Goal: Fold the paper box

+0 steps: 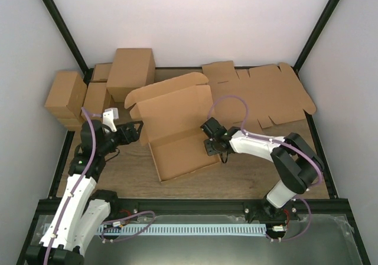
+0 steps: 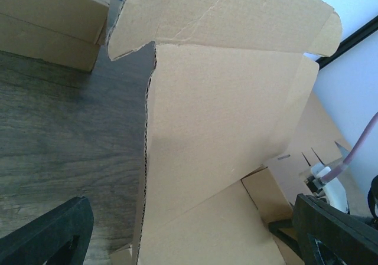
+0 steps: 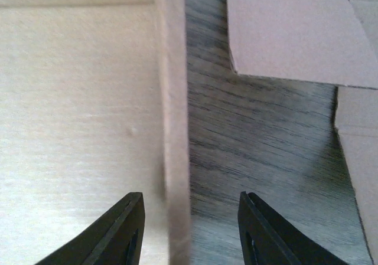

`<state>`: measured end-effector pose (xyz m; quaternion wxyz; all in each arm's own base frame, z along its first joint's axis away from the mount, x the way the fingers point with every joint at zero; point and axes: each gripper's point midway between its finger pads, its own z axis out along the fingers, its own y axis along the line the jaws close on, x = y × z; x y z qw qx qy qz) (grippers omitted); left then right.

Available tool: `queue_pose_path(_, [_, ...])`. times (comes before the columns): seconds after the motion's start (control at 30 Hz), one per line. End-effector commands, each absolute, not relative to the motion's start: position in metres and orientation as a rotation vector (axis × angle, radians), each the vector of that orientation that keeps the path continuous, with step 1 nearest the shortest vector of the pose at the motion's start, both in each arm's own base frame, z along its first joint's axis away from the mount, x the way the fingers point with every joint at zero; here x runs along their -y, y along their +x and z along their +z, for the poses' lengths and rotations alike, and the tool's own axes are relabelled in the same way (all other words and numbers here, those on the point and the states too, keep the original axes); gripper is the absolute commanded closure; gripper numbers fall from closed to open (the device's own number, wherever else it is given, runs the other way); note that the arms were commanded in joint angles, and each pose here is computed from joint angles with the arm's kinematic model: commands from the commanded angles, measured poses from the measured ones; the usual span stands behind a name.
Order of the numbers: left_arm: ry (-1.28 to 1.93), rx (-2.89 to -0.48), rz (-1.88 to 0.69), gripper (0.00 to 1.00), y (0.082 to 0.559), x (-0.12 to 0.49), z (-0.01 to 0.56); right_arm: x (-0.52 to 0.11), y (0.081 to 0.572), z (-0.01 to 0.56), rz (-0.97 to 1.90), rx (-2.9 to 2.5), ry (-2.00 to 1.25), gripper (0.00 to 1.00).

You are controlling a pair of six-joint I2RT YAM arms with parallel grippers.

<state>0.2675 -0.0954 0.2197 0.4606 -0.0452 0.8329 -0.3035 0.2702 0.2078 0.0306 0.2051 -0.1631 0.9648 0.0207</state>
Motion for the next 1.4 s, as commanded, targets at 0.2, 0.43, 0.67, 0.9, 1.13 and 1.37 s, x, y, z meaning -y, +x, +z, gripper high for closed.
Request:
queue_pose_path(0.2, [-0.110,-2.028,-0.734,0.05,0.269,0.094,0.225,-0.243,0.294,0.057,0.167,-2.612,-0.468,0.55])
queue_pose_path(0.43, [-0.111,-2.028,-0.723,0.05,0.270,0.093,0.225,-0.229,0.299,0.040,0.023,-2.642,-0.461,0.57])
queue_pose_path(0.67, [-0.129,-2.031,-0.700,0.05,0.272,0.089,0.223,-0.221,0.298,0.035,-0.031,-2.647,-0.453,0.89])
queue_pose_path(0.9, [-0.194,-2.028,-0.631,0.05,0.277,0.077,0.218,-0.214,0.299,0.033,-0.091,-2.650,-0.436,0.98])
queue_pose_path(1.13, [-0.193,-2.035,-0.636,0.07,0.285,0.079,0.207,-0.223,0.300,0.048,0.005,-2.620,-0.430,0.63])
queue_pose_path(1.37, [-0.178,-2.047,-0.640,0.16,0.291,0.082,0.202,-0.253,0.300,0.105,0.436,-2.507,-0.507,0.40])
